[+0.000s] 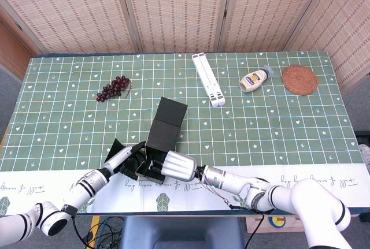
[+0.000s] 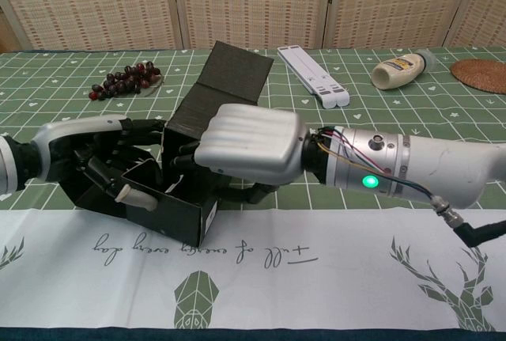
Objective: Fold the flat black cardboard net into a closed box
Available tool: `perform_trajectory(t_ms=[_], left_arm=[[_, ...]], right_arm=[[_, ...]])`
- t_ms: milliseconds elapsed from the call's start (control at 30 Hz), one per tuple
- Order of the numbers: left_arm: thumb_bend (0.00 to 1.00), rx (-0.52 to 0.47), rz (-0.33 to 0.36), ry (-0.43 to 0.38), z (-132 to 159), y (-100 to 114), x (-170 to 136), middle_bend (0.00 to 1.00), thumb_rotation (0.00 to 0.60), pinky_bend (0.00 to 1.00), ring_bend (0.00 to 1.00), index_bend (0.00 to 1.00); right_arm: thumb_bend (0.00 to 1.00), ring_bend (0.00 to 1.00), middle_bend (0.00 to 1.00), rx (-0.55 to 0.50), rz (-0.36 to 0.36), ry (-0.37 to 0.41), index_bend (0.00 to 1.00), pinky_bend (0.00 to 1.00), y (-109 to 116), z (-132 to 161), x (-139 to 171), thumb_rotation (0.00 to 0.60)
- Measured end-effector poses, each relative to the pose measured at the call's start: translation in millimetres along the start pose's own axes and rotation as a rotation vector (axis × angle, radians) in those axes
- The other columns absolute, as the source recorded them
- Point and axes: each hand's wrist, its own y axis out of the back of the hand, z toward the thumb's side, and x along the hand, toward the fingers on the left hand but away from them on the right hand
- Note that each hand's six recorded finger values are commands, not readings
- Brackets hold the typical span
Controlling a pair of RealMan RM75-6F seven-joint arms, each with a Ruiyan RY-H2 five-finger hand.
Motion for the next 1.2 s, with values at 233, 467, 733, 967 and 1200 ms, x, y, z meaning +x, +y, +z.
perform_trajectory(t_ms=[233, 467, 733, 967, 1200], left_arm=[[0.0, -0.007, 0.002, -0.002, 0, 0, -1, 0.19, 0.6, 0.54, 0.41, 0.11], [0.0, -0.017, 0.011, -0.003, 0, 1, -1, 0.19, 0.6, 0.54, 0.41, 0.11], [0.0, -0.011, 0.024, -0.006, 1, 3, -1, 0.14, 0.6, 0.54, 0.36, 0.08], [0.0, 0.009, 0.049, -0.015, 4, 6, -6, 0.1, 0.6, 0.52, 0.25, 0.07], [0.0, 0.022, 0.084, -0.019, 7, 11, -14, 0.07, 0.6, 0.38, 0.08, 0.07]], right_arm=[[0.59, 0.75, 0.47, 0.0, 0.024, 0.02, 0.46, 0.97, 4, 1, -5, 0.6], [0.59, 0.75, 0.51, -0.005, 0.023, 0.013, 0.48, 0.97, 8, -4, -5, 0.6], [0.52, 0.75, 0.26, -0.006, 0.024, -0.006, 0.14, 0.97, 11, -7, 0, 0.6], [0.5, 0.73, 0.12, -0.003, 0.032, -0.054, 0.0, 0.97, 11, -13, 6, 0.6], [0.5, 0.72, 0.09, -0.033, 0.008, -0.104, 0.0, 0.97, 18, -17, 18, 0.6]])
